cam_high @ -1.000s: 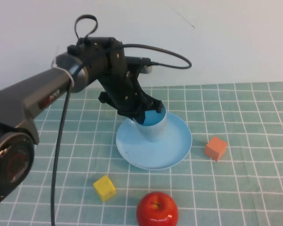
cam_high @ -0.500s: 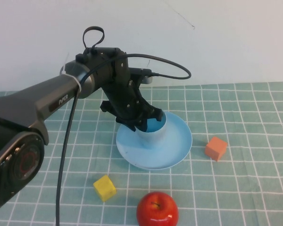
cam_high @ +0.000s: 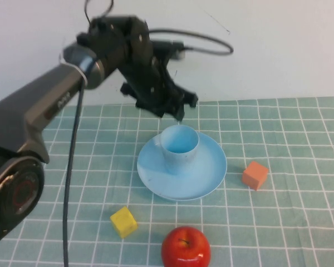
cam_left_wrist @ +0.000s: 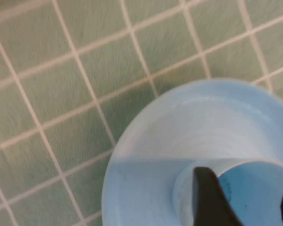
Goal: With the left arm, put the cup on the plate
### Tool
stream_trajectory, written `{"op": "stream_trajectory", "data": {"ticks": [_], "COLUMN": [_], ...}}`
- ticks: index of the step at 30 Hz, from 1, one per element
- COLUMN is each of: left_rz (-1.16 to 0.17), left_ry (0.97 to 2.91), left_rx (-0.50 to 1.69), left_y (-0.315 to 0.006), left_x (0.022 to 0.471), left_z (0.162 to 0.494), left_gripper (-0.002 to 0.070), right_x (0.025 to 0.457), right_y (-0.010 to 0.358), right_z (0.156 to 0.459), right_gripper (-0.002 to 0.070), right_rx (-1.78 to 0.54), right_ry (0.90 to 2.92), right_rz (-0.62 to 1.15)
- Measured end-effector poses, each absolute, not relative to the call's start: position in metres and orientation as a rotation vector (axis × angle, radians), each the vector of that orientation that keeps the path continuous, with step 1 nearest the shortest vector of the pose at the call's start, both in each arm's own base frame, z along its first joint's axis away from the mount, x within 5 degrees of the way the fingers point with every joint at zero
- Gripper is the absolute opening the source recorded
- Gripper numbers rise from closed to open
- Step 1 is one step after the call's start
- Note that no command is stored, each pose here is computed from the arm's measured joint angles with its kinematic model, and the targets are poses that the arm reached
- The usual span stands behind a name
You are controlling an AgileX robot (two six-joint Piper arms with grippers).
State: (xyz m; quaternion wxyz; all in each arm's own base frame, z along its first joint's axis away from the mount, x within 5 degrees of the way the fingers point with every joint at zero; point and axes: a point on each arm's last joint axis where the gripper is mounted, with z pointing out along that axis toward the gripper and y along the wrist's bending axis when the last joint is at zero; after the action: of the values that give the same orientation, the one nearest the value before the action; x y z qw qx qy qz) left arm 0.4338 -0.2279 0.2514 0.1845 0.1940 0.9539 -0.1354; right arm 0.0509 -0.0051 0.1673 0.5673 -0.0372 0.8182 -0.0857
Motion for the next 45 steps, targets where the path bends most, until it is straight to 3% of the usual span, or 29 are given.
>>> {"op": "stream_trajectory", "data": {"ticks": [4, 7, 15, 19, 24, 33, 37, 45], "left_rz": [-0.398, -0.409, -0.442, -0.423, -0.376, -0.395, -0.378, -0.362], "left_ry": [2.506, 2.333, 1.832, 1.678, 1.665, 1.736, 1.719, 1.698], "left_rx": [0.603, 0.613, 0.524, 0.489, 0.476, 0.386, 0.347, 0.321], "left_y": [-0.224, -0.214, -0.171, -0.145, -0.123, -0.103, -0.099, -0.096], "left_x": [0.425, 0.406, 0.321, 0.274, 0.236, 0.203, 0.202, 0.201], "left_z": [0.316, 0.374, 0.517, 0.549, 0.523, 0.394, 0.353, 0.327], "left_gripper": [0.0134, 0.0038, 0.0004, 0.0003, 0.0003, 0.0003, 0.0003, 0.0002], "right_x": [0.051, 0.051, 0.051, 0.051, 0.051, 0.051, 0.051, 0.051], "right_y": [-0.005, -0.005, -0.005, -0.005, -0.005, -0.005, -0.005, -0.004], "right_z": [0.167, 0.167, 0.167, 0.167, 0.167, 0.167, 0.167, 0.167], "right_gripper": [-0.0002, -0.0002, -0.0002, -0.0002, -0.0002, -0.0002, -0.0002, -0.0002], "right_rx": [-0.087, -0.087, -0.087, -0.087, -0.087, -0.087, -0.089, -0.106], "right_ry": [1.923, 1.923, 1.923, 1.923, 1.923, 1.923, 1.923, 1.921], "right_rz": [-0.201, -0.201, -0.201, -0.201, -0.201, -0.201, -0.200, -0.188]}}
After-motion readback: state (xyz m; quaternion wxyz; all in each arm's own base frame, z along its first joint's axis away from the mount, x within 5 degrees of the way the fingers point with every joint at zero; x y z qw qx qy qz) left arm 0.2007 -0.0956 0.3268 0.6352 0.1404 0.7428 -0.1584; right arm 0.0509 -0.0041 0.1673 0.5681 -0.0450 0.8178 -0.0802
